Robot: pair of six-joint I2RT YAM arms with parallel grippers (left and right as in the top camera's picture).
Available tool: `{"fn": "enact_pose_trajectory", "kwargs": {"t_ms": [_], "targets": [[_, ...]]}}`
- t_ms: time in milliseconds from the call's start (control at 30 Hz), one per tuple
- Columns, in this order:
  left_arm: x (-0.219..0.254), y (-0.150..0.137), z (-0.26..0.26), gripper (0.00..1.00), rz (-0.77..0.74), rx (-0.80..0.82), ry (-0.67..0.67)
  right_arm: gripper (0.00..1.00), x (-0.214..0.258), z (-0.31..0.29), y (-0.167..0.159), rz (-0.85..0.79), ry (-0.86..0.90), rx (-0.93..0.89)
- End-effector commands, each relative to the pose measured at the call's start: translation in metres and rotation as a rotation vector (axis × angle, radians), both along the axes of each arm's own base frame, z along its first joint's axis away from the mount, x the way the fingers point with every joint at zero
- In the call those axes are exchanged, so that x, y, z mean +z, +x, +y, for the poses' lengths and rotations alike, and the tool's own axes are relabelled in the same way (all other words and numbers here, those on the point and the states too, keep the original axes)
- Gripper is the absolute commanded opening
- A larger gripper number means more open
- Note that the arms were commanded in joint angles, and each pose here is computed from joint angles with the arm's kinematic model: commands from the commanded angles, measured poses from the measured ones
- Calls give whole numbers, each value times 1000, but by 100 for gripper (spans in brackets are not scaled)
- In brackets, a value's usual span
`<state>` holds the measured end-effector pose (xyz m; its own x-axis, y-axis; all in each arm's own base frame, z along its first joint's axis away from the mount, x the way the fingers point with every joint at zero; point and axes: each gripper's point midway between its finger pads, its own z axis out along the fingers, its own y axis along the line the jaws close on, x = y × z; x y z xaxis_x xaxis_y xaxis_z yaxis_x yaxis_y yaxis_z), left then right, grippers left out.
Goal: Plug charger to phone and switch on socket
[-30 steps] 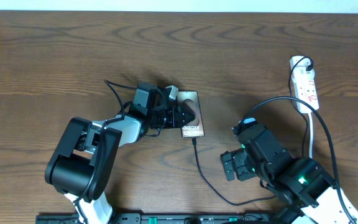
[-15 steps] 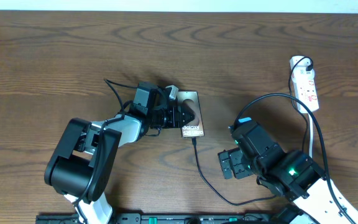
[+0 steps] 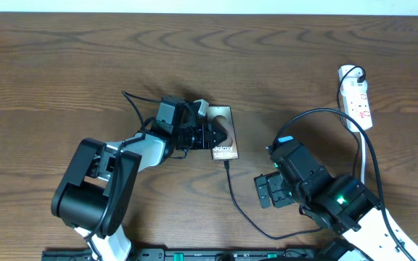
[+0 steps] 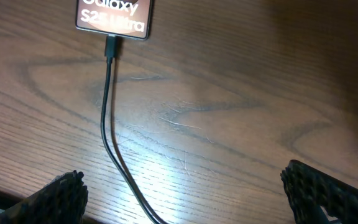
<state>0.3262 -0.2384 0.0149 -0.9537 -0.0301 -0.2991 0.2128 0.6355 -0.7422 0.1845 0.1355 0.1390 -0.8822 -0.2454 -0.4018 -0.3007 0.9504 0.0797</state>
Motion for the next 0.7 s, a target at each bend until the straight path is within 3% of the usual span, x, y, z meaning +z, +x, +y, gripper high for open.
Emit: {"fn": "enact_pose_trajectory", "kwargs": {"t_ms": [0, 667], "targets": [[-42, -5, 28, 54, 50, 81, 166, 99, -1, -2, 3, -9, 0, -23], [-49, -7, 35, 55, 67, 104, 213, 99, 1, 0, 6, -19, 9, -23]]}}
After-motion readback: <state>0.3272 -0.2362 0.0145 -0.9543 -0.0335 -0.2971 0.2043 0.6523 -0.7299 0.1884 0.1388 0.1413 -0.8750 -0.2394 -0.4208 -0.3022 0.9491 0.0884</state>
